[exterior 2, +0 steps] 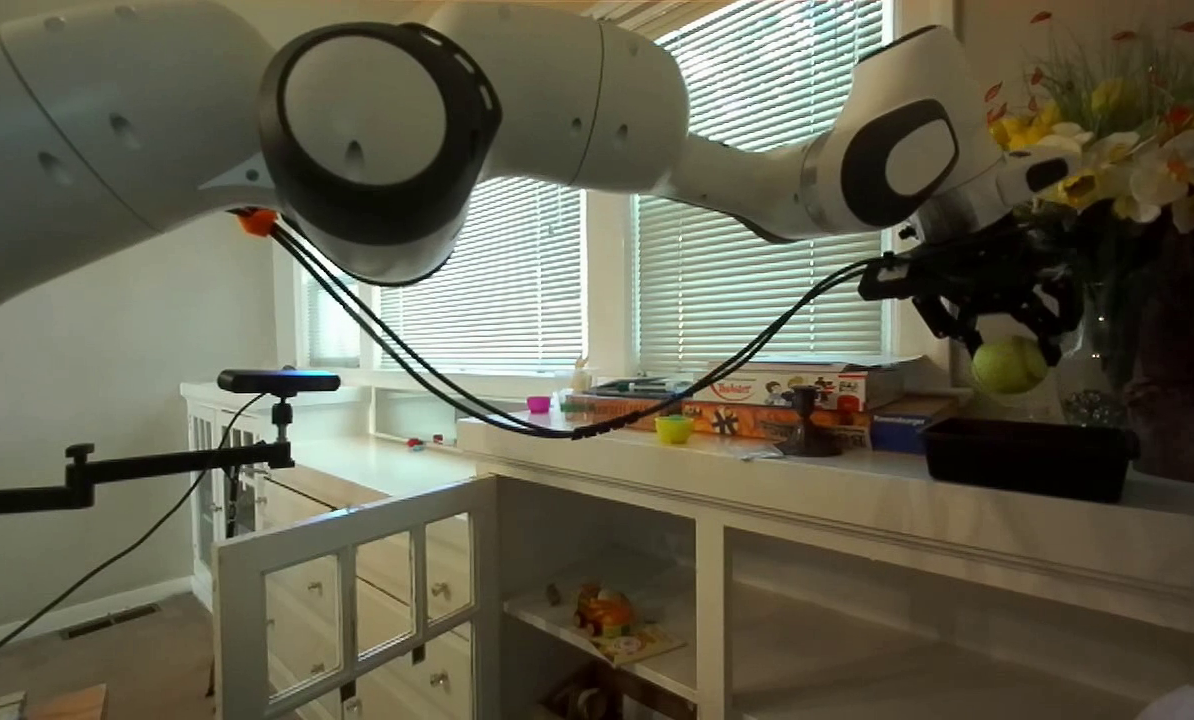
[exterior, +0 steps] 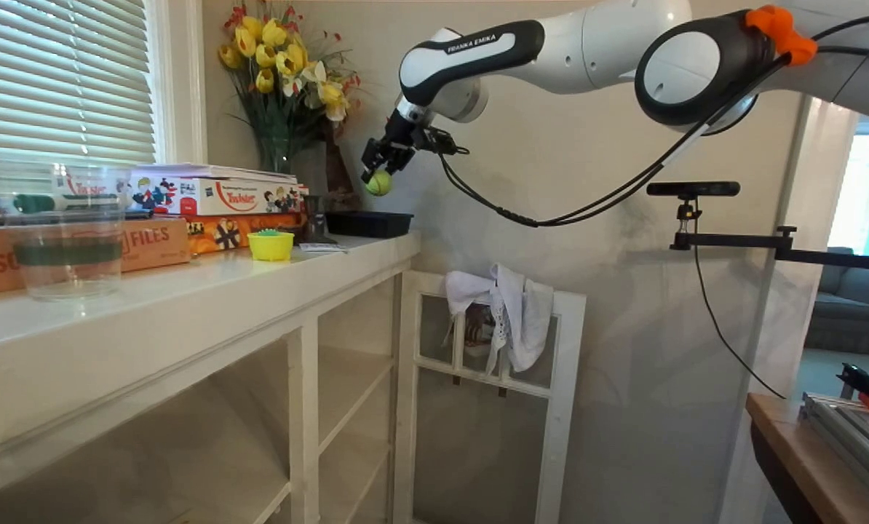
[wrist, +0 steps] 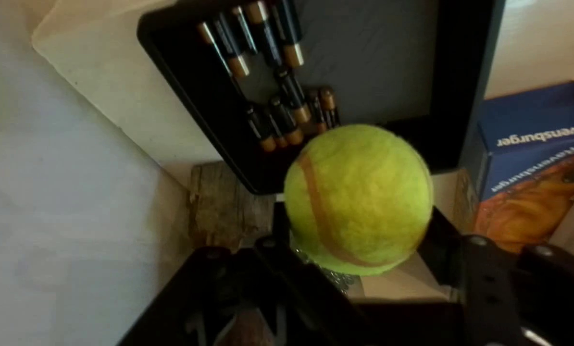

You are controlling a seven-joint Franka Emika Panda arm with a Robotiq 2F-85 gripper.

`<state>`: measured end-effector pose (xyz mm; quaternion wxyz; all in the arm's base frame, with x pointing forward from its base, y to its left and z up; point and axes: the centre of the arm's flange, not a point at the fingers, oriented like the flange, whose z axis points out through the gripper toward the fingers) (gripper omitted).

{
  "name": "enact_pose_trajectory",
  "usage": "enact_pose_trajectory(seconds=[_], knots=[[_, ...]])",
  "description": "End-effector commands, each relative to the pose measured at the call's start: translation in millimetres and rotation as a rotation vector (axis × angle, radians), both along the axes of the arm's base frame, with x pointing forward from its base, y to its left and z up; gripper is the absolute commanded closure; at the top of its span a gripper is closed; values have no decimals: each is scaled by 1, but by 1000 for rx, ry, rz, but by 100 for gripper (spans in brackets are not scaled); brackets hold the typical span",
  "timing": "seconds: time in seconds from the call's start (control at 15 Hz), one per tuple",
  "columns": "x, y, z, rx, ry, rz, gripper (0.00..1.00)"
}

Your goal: Remove the ball from the black object

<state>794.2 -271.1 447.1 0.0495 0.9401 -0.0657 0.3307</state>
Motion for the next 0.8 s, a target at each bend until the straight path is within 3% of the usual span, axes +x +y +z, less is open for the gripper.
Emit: enact_pose_trajectory(seconds=[0.0,0.33,0.73], knots=[[14,18,29,-35,-40,181,60],[27,61,29,-20,-83,354,60],[37,90,-15,71,-58,374,60]])
